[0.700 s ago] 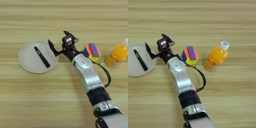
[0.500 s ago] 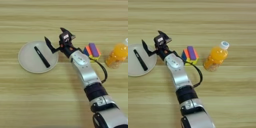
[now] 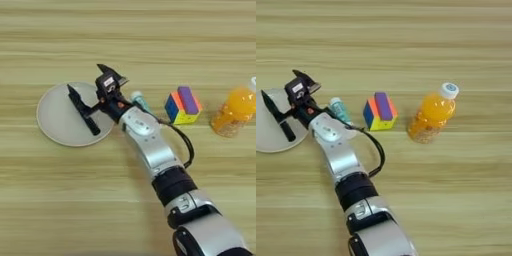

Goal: Move the objects on the table

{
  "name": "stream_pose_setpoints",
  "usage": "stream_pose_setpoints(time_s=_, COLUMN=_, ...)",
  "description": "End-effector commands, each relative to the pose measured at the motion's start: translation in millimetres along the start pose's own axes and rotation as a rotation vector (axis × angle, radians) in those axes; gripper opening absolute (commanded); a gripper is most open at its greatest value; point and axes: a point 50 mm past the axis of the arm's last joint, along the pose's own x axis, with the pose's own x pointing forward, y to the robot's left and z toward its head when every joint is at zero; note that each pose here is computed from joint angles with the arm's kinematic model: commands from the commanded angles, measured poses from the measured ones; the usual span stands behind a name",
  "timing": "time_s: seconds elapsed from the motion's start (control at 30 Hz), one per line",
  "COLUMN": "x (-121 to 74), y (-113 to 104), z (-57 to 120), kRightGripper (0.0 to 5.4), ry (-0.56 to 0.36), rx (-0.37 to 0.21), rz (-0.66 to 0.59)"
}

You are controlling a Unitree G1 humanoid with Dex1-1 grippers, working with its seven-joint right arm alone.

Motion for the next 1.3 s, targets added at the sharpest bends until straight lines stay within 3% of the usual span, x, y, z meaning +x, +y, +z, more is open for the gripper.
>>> stream_pose_setpoints(time_s=0.03, x=7.2, y=4, z=20.5, kRightGripper=5.36, ry=-0.048, rx=0.014, rz=0.049)
stream_pose_setpoints(time_s=0.13, x=5.2, y=3, z=15.0, kRightGripper=5.36, ry=-0.001, rx=0.036, rz=0.054)
stream_pose_setpoints(time_s=0.4, x=6.1, y=1, z=1.0, kRightGripper=5.36, ry=0.093, rx=0.028, rz=0.05)
stream_pose_setpoints(time_s=0.67, x=7.4, y=0, z=-14.1, kRightGripper=5.36, ry=0.175, rx=0.086, rz=0.048)
stream_pose_setpoints(time_s=0.87, x=6.5, y=1, z=-15.9, kRightGripper=5.36, ry=0.19, rx=0.118, rz=0.062)
stream_pose_setpoints(time_s=1.1, x=4.6, y=0, z=-18.2, kRightGripper=5.36, ry=0.208, rx=0.112, rz=0.061)
stream_pose_setpoints(time_s=1.3, x=4.1, y=-1, z=-19.7, kRightGripper=4.77, ry=0.216, rx=0.106, rz=0.063)
